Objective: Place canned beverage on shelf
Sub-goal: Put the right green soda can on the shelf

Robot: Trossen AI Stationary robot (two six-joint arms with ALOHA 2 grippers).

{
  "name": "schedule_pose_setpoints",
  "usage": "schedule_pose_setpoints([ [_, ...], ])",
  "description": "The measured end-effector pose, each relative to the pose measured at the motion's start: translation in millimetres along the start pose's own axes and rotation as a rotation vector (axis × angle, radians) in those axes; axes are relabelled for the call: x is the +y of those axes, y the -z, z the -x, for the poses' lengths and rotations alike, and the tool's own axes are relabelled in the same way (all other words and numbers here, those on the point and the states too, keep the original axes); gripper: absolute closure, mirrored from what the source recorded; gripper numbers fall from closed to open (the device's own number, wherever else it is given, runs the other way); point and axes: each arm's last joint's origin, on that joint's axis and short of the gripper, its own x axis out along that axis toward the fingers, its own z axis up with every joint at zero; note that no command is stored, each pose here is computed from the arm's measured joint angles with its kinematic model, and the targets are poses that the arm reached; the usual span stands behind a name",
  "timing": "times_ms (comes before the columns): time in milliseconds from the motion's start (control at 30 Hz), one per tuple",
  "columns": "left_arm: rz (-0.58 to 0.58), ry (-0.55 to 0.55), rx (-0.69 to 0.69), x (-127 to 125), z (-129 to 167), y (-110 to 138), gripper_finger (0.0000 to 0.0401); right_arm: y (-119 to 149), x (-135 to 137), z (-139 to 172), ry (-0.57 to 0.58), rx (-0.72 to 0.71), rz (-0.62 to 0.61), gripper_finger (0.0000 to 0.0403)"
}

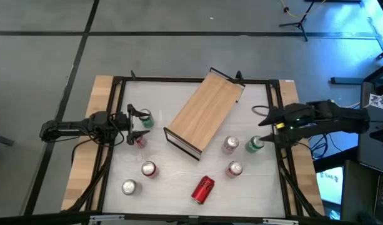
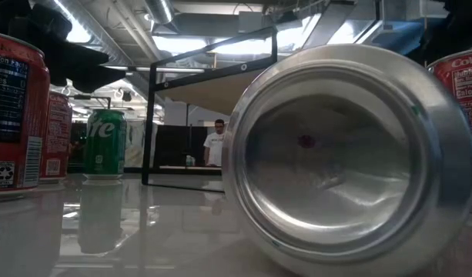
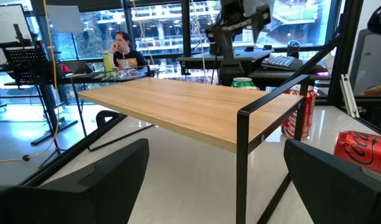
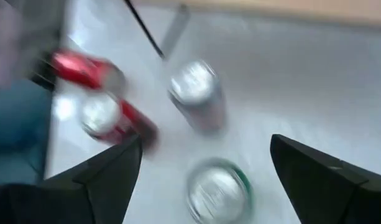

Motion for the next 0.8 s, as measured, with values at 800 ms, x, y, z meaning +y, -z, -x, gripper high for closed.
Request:
schedule_pose_setpoints([
  [800, 0.003, 0.0, 0.0, 0.0, 0.0, 0.0, 0.0037, -18.1, 3.5, -59.5, 0.14, 0.458, -0.032, 0.0054],
])
